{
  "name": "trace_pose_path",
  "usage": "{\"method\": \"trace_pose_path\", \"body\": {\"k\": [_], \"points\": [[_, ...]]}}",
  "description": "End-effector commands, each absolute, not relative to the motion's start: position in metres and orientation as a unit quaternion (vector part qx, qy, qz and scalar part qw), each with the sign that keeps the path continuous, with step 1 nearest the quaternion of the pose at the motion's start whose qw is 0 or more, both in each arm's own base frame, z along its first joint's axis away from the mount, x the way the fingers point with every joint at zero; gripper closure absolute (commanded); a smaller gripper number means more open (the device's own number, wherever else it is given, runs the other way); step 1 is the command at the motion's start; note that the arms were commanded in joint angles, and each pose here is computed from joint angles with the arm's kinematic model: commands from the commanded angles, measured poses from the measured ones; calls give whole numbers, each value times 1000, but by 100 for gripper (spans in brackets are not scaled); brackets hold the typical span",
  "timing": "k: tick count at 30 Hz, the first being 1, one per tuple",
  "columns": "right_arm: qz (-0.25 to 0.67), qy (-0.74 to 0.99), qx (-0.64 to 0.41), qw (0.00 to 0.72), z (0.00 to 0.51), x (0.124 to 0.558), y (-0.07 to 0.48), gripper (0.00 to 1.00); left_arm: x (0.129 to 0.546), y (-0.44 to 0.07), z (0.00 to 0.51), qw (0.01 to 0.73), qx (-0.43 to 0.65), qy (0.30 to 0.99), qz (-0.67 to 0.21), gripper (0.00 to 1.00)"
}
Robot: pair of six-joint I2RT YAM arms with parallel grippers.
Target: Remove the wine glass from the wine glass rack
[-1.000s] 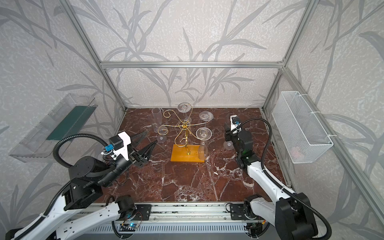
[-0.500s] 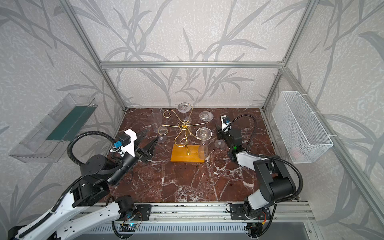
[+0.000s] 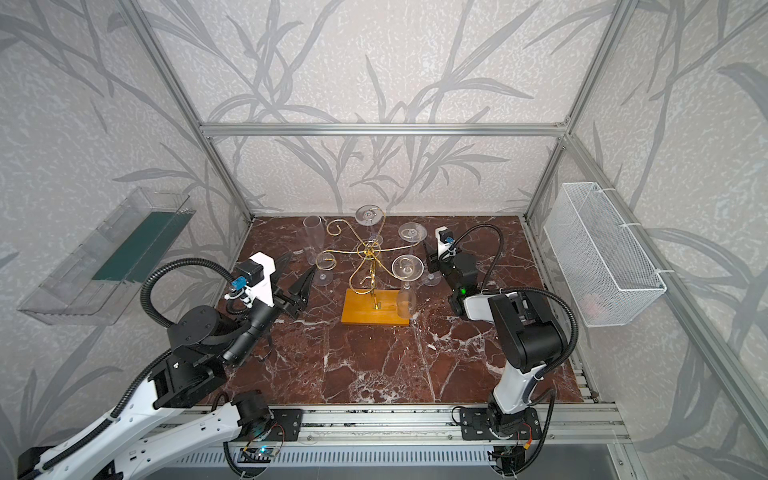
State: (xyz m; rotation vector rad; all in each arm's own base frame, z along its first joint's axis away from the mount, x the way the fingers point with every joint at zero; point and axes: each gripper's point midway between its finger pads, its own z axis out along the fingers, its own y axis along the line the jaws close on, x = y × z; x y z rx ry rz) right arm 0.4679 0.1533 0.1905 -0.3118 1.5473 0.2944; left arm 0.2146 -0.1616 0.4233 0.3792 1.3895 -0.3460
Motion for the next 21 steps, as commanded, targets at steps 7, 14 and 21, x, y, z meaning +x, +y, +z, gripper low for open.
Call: {"method": "trace_pose_path", "body": {"k": [7, 14, 21], "points": [[135, 681, -119, 710, 193, 476, 143, 65, 216, -158, 423, 743, 164, 631, -149, 37], [136, 682, -119, 708, 196, 476, 141, 40, 215, -158, 424, 742, 163, 631, -155, 37], [134, 678, -128, 711, 205, 474, 142, 29, 214, -159, 421, 741, 163, 631, -162, 37]]}}
